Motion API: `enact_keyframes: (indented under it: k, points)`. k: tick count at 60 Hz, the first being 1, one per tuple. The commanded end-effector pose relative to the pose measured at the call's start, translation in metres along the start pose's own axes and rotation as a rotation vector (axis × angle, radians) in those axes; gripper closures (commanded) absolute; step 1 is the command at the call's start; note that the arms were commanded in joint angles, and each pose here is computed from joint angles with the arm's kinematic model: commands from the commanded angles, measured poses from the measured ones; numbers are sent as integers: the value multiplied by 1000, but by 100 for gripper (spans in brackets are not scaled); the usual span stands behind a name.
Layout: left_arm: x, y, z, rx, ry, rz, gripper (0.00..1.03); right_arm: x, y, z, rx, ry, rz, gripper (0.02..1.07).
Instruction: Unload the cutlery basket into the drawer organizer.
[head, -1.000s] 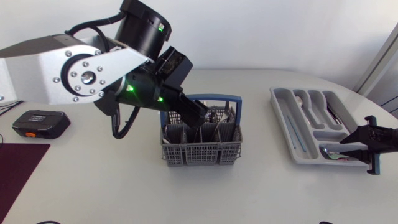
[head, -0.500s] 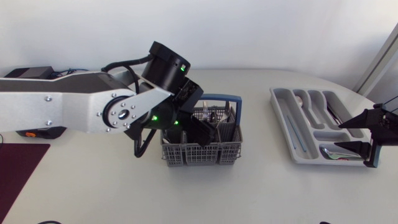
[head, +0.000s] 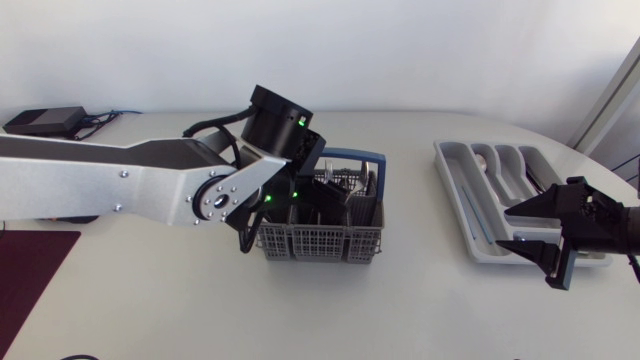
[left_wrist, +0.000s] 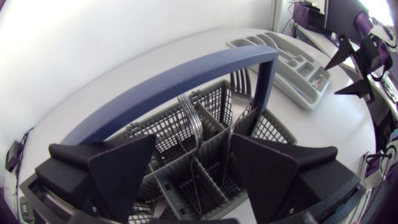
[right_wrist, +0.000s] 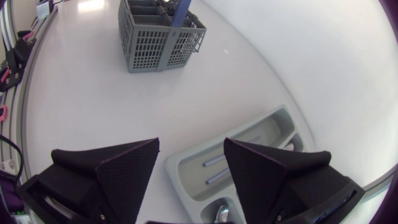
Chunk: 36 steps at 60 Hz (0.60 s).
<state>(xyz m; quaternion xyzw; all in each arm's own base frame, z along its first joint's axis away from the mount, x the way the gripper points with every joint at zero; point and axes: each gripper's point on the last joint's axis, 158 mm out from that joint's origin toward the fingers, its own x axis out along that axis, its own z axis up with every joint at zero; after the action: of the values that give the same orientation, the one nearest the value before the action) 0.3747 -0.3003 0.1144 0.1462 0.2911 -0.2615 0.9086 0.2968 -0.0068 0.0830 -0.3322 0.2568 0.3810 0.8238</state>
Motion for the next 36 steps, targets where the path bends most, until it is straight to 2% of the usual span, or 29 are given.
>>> enact_keyframes:
  k: [1, 6, 15, 19, 24, 36]
  points:
    - [10, -1, -18, -8, 27, 23, 28, 4, 12, 5, 33, -21, 6, 31]
    - [17, 0, -26, -20, 40, 35, 28, 6, 17, 8, 45, -29, 1, 27]
    - [22, -6, -29, -15, 9, 42, 28, 11, 28, 10, 50, -37, 17, 27]
    - [26, -7, -31, -16, 0, 55, 39, 12, 30, 9, 49, -38, 18, 27]
    - [28, -6, -30, -17, -12, 64, 43, 12, 32, 10, 49, -43, 21, 27]
    - [32, -6, -22, -12, -46, 95, 44, 14, 37, 8, 49, -48, 26, 27]
